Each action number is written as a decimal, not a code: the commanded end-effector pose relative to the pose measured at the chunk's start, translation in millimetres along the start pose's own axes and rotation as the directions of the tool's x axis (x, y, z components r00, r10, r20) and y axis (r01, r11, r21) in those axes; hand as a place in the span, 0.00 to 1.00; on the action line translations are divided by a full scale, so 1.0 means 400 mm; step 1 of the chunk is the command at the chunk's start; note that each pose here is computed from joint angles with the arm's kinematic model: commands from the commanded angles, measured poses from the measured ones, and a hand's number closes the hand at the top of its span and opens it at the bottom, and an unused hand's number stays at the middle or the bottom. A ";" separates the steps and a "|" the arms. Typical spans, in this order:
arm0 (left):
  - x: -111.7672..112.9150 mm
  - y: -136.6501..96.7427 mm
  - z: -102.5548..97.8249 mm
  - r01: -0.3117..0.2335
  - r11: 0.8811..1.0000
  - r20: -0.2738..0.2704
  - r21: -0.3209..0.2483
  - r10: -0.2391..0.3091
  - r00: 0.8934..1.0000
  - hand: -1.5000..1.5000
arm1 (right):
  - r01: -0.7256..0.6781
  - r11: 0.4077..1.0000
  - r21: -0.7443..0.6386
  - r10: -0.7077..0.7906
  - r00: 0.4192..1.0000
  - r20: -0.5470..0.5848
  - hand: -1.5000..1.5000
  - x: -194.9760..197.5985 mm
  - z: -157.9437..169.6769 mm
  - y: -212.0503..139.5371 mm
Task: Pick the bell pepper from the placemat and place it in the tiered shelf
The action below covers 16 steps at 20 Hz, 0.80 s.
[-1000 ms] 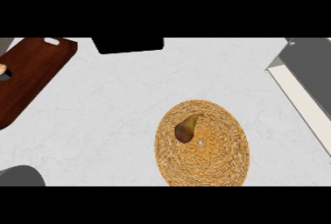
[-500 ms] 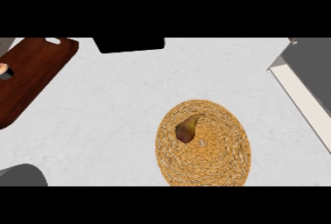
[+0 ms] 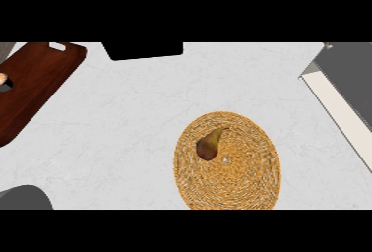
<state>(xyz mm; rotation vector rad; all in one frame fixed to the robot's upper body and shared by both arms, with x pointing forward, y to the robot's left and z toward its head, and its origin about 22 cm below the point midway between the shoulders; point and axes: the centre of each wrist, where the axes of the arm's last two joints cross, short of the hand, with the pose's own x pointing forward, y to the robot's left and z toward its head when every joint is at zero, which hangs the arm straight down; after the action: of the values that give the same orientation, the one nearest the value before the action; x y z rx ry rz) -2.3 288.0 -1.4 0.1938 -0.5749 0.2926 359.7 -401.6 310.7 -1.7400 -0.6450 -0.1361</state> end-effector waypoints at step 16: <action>0.231 -0.001 -0.045 0.111 0.993 0.538 0.034 -0.112 0.836 0.50 | 0.399 0.917 -0.018 -0.398 0.910 -0.111 0.00 0.004 -0.022 -0.122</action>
<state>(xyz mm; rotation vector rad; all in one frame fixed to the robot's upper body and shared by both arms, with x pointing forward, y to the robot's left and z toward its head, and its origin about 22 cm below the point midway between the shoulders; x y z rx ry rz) -0.3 287.4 -3.2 0.1930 -0.5764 0.2824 345.1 -407.3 341.9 -1.6263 -0.8473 -0.3632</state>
